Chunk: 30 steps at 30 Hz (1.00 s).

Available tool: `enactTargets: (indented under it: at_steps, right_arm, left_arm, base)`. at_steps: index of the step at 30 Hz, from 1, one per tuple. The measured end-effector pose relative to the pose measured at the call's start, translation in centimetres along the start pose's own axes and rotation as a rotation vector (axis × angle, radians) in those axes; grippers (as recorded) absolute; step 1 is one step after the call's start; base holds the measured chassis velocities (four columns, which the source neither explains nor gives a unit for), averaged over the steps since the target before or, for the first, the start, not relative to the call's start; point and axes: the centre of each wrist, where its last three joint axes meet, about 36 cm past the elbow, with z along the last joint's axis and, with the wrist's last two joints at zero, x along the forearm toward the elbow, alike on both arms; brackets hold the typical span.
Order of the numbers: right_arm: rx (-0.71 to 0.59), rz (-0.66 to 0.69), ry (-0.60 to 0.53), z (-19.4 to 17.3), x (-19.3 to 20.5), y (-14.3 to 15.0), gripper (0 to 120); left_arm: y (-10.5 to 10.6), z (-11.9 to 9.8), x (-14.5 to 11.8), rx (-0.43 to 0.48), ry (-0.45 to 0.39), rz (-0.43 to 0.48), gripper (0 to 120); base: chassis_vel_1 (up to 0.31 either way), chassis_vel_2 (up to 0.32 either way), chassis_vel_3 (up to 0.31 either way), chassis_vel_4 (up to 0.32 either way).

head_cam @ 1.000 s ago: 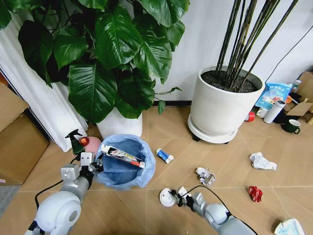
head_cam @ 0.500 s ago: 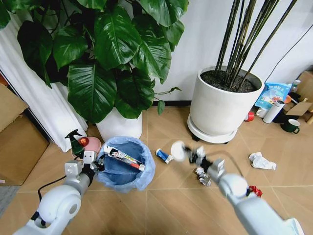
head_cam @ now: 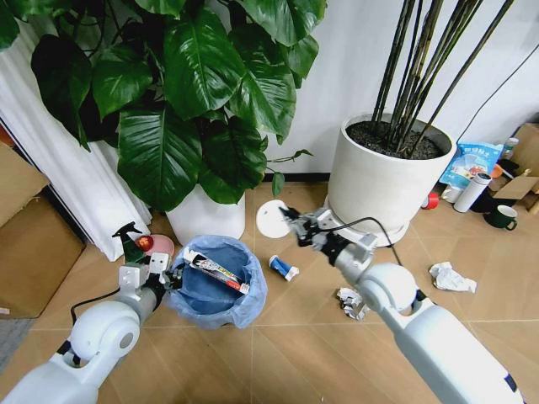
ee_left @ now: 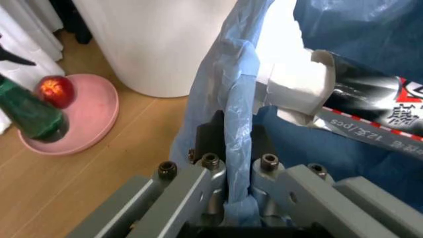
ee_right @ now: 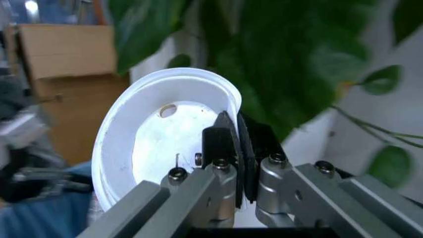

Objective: Pick up the trash bin and place the garbage on the floor into it.

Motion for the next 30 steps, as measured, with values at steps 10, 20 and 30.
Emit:
enactTargets:
  at_steps: [10,20,30]
  right_arm:
    - [0.011,0.042,-0.374,-16.6,1.0,-1.5,1]
    - [0.034,-0.181,-0.432,-22.5,-0.6,4.2,35]
    - [0.085,-0.312,-0.395,-22.2,-3.2,7.2,74]
  left_arm:
    - [1.6,-1.3,-2.6,-0.047,0.081,0.031,0]
    - [1.2,-2.2,-4.1,-0.086,0.102,0.072,0]
    - [0.8,-2.6,-4.9,-0.083,0.097,0.080,0]
  base:
    - [0.000,0.000,0.000,0.000]
    - [0.000,0.000,0.000,0.000]
    - [0.000,0.000,0.000,0.000]
